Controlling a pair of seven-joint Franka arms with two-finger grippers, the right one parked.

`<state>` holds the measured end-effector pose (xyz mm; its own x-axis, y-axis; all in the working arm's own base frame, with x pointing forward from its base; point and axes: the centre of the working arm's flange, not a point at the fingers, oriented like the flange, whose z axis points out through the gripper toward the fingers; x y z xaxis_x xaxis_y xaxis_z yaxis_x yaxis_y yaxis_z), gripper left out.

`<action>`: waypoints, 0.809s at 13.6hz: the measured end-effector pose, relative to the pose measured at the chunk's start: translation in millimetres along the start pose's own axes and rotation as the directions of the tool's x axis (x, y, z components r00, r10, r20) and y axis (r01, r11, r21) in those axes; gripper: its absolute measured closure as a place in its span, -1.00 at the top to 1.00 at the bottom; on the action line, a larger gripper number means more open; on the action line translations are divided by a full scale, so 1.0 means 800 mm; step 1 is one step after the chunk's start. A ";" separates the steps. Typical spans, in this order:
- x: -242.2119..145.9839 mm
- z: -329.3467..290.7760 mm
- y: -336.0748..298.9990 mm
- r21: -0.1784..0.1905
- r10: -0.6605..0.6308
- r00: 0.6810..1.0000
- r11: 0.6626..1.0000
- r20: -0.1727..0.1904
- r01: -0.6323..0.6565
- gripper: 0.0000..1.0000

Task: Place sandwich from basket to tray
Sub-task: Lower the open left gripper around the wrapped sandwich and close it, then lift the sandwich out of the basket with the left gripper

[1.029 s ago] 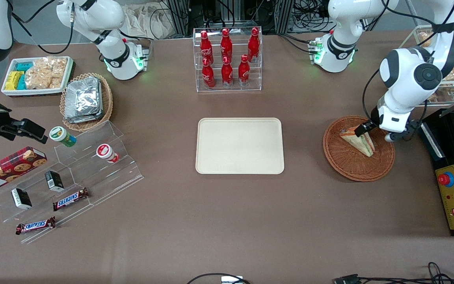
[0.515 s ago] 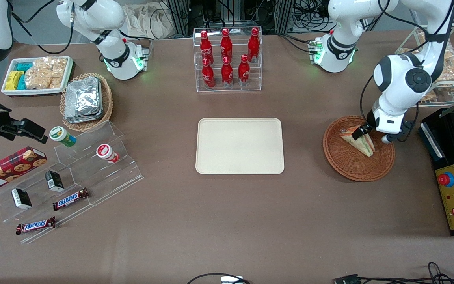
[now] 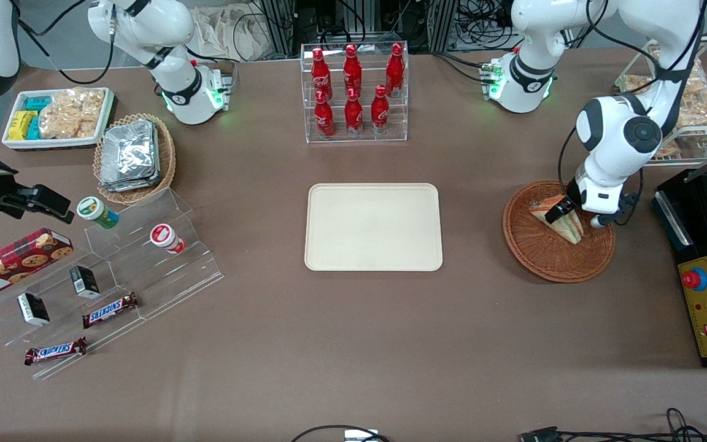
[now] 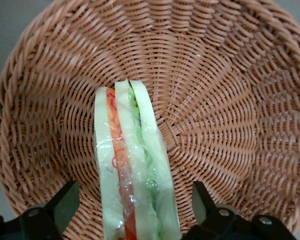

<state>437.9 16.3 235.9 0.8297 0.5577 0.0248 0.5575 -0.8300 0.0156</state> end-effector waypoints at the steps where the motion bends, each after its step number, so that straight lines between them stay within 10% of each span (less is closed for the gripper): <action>1: 0.000 0.002 0.000 0.000 -0.007 1.000 1.000 0.002 0.007 0.87; 6: 0.000 0.007 0.001 -0.004 -0.023 1.000 1.000 -0.003 0.023 -0.16; 11: 0.008 -0.025 0.008 0.006 0.025 1.000 1.000 -0.016 -0.024 -0.37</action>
<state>446.0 14.4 256.2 0.8425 0.5371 0.0410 0.5372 -0.8434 0.0093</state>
